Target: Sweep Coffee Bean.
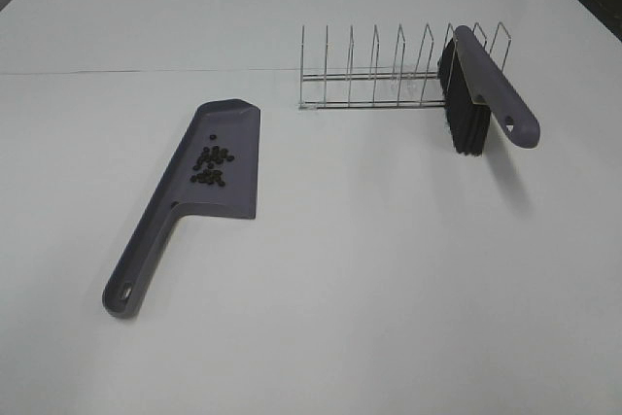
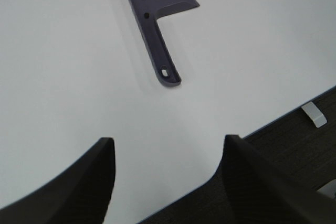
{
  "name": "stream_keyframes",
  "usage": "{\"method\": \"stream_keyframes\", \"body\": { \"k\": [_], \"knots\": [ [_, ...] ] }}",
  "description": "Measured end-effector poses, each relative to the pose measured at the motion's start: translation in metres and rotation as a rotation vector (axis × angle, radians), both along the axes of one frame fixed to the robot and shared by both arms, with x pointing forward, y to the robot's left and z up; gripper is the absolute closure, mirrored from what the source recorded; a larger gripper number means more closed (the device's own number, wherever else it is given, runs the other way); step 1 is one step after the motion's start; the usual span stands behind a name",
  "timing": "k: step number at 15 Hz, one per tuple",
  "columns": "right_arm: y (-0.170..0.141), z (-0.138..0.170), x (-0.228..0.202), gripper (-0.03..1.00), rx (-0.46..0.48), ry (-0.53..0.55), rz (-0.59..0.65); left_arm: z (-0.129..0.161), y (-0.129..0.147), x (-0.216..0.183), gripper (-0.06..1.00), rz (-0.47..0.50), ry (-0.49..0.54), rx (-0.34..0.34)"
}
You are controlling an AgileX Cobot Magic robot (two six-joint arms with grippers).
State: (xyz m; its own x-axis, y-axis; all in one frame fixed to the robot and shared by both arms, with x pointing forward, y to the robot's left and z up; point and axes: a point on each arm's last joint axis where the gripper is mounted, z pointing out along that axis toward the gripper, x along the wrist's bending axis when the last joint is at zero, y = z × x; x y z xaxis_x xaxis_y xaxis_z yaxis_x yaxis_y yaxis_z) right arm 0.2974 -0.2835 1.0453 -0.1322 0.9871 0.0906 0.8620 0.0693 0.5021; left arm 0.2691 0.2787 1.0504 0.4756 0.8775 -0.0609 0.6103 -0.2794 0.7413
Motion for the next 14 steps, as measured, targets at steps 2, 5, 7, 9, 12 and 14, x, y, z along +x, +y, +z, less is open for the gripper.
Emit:
{"method": "stream_keyframes", "body": {
  "k": [2,5,7,9,12,14],
  "knots": [
    [-0.003,0.007,-0.020,0.26,0.001,-0.166,0.029,0.000,-0.001,-0.001,0.38,-0.017,0.000,-0.005],
    [-0.007,0.012,-0.052,0.26,-0.052,-0.395,0.119,0.001,-0.004,-0.002,0.38,-0.074,-0.008,-0.004],
    [-0.008,0.011,-0.063,0.26,-0.063,-0.488,0.139,0.000,-0.005,-0.003,0.38,-0.083,-0.008,-0.004],
    [-0.008,0.009,-0.059,0.26,-0.063,-0.527,0.137,0.000,-0.005,-0.003,0.38,-0.086,-0.008,-0.005],
    [-0.009,0.009,-0.058,0.26,-0.064,-0.533,0.118,0.000,-0.005,-0.003,0.38,-0.086,-0.008,-0.005],
    [-0.011,0.009,-0.057,0.26,-0.047,-0.534,0.070,0.000,-0.005,-0.003,0.38,-0.086,-0.008,-0.005]
  ]
}}
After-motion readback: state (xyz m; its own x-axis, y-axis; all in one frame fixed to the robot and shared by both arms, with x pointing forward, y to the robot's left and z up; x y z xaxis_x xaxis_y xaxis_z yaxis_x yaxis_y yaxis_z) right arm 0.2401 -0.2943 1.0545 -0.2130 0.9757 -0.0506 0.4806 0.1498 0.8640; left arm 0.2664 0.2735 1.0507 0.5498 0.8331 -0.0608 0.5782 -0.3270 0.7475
